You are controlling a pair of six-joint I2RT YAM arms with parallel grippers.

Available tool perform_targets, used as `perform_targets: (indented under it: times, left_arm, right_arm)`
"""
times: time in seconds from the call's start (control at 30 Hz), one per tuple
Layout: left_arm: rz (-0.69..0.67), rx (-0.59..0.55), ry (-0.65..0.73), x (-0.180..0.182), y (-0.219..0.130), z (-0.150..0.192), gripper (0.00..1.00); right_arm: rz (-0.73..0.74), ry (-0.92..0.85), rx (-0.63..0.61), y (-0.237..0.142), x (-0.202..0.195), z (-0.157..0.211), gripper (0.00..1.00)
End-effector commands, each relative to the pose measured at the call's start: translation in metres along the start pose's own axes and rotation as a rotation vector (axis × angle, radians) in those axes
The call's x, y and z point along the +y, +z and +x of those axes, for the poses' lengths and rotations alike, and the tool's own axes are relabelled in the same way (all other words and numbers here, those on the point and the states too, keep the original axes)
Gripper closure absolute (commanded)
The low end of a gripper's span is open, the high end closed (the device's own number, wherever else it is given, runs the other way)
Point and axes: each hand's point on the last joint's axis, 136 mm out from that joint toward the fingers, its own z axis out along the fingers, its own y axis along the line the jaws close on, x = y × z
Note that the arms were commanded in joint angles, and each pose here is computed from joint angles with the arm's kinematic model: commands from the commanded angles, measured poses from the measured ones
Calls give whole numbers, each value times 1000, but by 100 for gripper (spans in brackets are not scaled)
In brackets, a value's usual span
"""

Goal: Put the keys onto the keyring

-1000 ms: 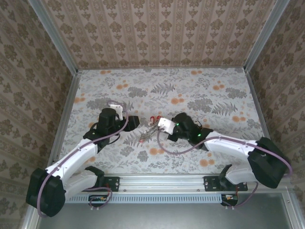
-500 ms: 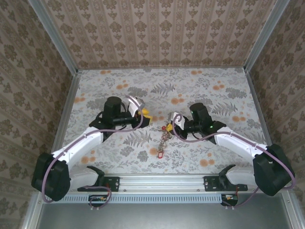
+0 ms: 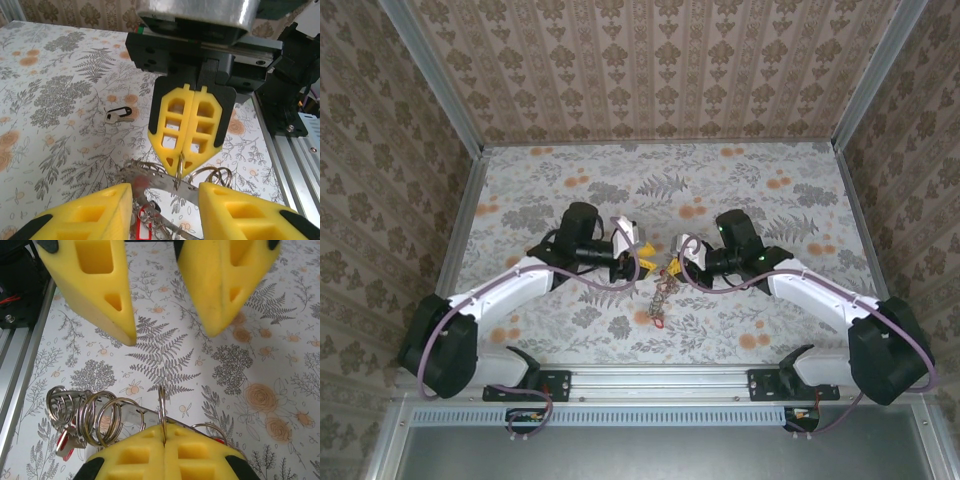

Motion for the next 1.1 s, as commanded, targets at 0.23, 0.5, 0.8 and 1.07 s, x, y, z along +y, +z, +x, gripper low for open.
perform_targets:
  times: [0.23,0.5,0.8,1.07]
  left_arm:
    - [108,28,62,-10,9,-2,65]
    - [99,62,69,-5,18,5,68]
    - [101,80,79,-2,25,6,77]
    - [108,90,81,-2,28,7,79]
  right_arm:
    - [-6,-68,-51,-2,-7,-21,100]
    - [-13,-73,-63,-3,-5,-24,100]
    - [-16,-77,-76,-5,-4,-28,100]
    - [-22,-83,-92,-6,-3,-32,100]
